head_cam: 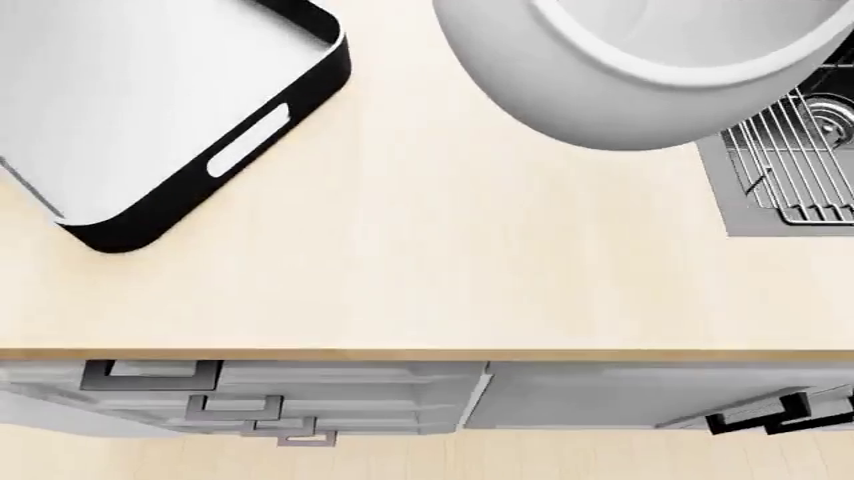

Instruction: Place the two vegetables and bowl onto the tray for setting up a vegetable dip station.

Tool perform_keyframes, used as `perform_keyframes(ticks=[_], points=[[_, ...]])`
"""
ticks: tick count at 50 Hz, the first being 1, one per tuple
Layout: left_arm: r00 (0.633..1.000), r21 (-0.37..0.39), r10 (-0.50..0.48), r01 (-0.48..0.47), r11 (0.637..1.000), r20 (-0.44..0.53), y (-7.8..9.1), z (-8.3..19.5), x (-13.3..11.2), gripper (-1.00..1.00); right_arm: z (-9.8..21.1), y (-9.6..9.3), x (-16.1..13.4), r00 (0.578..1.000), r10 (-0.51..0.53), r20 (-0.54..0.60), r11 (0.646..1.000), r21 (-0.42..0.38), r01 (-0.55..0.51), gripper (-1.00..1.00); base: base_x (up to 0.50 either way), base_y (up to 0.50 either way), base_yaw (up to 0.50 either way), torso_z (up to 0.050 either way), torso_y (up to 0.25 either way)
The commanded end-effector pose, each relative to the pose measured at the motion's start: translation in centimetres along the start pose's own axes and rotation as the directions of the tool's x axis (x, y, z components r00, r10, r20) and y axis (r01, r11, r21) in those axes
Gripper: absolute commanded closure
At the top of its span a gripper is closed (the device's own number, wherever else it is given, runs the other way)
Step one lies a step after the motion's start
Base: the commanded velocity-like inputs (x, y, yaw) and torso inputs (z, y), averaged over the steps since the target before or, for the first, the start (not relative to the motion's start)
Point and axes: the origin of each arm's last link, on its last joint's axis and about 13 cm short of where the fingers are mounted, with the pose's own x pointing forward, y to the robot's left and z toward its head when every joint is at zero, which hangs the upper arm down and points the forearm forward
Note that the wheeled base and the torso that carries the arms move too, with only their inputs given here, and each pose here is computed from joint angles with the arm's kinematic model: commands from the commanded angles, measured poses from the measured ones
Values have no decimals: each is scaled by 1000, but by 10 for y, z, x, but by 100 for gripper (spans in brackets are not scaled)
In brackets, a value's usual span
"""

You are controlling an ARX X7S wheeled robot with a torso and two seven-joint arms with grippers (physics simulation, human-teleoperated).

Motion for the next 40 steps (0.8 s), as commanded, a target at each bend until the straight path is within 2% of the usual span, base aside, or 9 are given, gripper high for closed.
perform_keyframes(ticks=[1,15,40], points=[[1000,-13,1,-1,1000,7,0,2,0,100,2,-1,0,1000,-2,21,1000,1,2,100,378,403,0,0,0],[1000,-15,-1,1,1000,6,0,2,0,100,3,-1,0,1000,-12,16,1000,-8,12,100,348,428,0,0,2],[1000,-15,-5,5,1000,-1,-1,0,0,100,1,1,2,1000,-7,19,1000,9,7,100,9,488,0,0,1]])
